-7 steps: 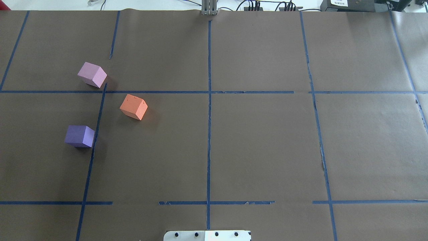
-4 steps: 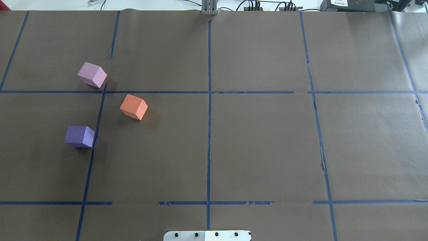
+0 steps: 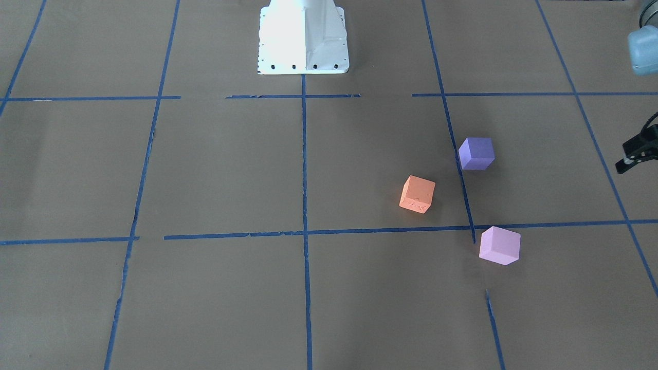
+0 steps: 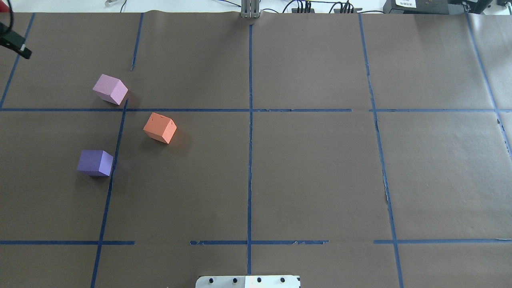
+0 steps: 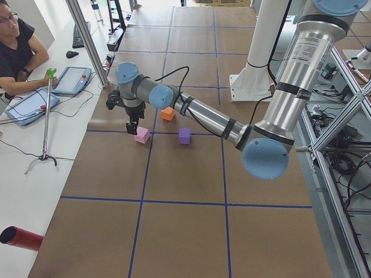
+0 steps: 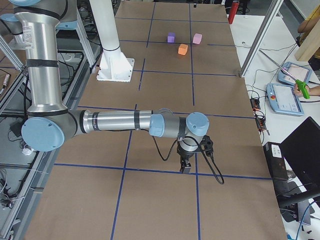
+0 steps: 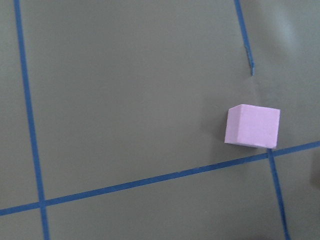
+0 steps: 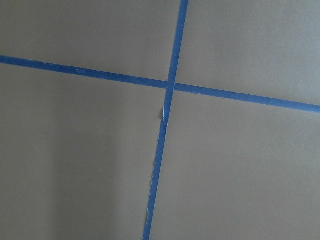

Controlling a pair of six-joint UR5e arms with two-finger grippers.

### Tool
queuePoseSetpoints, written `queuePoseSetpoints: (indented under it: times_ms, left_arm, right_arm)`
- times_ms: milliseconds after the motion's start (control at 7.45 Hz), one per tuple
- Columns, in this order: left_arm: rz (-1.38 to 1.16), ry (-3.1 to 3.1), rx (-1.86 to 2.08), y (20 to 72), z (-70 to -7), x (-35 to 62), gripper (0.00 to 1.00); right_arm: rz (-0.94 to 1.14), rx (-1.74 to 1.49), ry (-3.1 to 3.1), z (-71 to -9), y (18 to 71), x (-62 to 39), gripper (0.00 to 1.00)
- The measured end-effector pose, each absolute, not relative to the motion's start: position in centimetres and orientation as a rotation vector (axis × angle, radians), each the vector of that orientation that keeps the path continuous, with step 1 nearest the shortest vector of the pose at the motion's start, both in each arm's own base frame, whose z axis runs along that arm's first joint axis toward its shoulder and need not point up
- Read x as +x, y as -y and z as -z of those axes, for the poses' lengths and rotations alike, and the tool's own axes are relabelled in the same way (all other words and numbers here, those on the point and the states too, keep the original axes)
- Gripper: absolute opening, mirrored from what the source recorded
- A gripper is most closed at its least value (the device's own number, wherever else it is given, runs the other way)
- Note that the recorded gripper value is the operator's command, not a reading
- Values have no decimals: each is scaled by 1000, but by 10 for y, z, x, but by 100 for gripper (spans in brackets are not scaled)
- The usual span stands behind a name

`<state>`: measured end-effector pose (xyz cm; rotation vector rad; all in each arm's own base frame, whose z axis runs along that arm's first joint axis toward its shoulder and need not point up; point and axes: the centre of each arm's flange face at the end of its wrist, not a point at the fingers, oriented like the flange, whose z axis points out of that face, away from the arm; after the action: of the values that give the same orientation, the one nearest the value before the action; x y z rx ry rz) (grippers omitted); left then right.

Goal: Arrange blocks in a line
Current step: 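Move the left gripper over the orange cube and lower onto it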

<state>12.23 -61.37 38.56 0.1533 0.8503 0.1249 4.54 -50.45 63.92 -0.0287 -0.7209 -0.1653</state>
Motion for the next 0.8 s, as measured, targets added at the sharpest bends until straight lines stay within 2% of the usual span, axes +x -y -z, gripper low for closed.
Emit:
queuePoseSetpoints:
  times_ms: [402, 805]
  left_arm:
    - [-70, -857, 63, 612, -321, 250, 100]
    - [-54, -843, 43, 582, -317, 351, 99]
  right_arm:
    - [165, -29, 721, -640, 504, 45, 100]
    - [166, -30, 721, -640, 504, 45, 100]
